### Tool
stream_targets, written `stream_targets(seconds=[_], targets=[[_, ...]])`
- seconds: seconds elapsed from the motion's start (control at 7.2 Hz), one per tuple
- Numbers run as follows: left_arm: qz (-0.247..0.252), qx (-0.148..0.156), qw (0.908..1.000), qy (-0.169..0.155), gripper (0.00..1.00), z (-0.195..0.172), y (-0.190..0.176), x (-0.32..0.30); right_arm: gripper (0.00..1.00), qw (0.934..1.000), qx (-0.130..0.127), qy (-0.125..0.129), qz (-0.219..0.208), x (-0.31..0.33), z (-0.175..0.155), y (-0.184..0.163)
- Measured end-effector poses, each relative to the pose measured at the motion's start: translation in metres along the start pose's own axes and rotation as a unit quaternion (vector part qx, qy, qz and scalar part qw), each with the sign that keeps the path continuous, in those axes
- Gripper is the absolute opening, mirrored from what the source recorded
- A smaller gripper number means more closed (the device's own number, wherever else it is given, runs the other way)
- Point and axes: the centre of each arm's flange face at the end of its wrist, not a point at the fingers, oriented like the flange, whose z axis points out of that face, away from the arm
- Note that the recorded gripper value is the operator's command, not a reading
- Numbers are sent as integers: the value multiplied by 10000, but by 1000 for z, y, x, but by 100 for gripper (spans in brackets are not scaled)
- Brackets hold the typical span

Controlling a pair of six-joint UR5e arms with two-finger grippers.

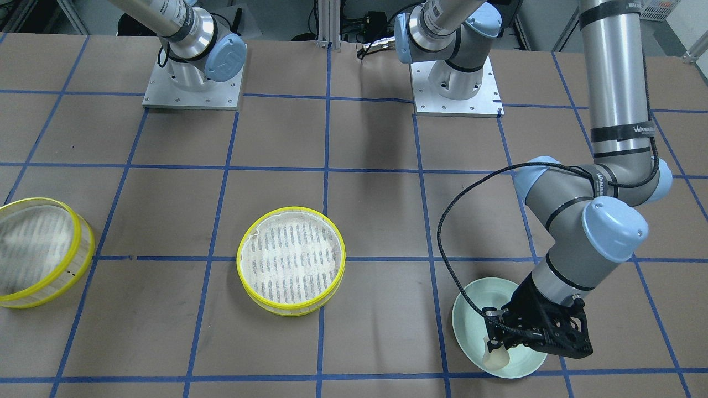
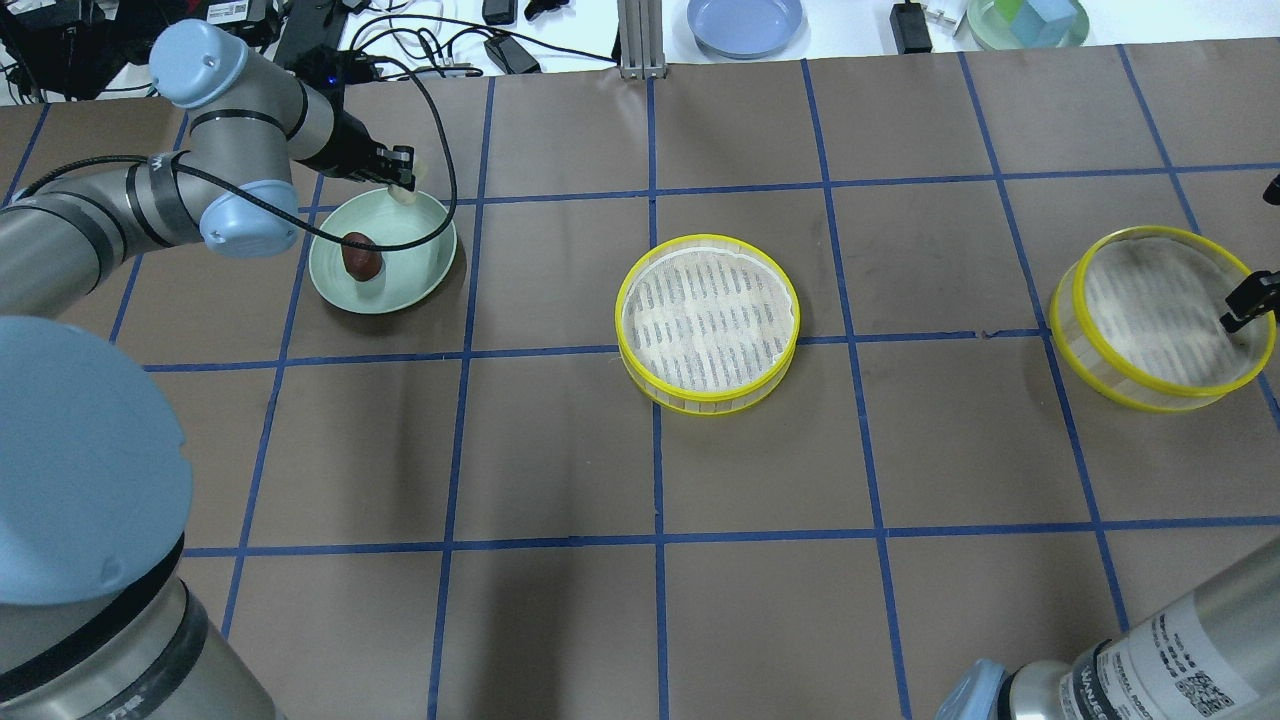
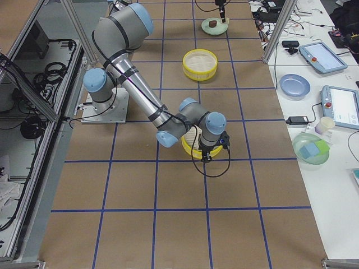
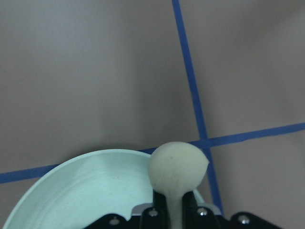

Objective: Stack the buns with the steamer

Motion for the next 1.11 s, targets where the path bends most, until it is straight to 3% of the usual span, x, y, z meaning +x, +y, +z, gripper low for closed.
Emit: stream_targets(seconds=[0.42, 0.56, 0.83, 0.97, 1.11], targets=[[-947, 240, 9952, 57, 0, -49, 2, 132, 45, 9995, 62, -128, 271, 11, 2, 12], [-1202, 190, 9925, 145, 0, -51, 10, 169, 31, 9989, 247, -280, 299, 9, 2, 9], [-1472, -61, 9885, 348, 0, -38, 33, 225, 16, 9976, 473, -407, 301, 7, 0, 4], [-1552, -251, 9866, 426, 0, -25, 46, 243, 11, 9975, 505, -402, 296, 8, -1, 4], [-1608, -450, 9848, 478, 0, -13, 63, 259, 0, 9975, 501, -394, 291, 8, -1, 4]])
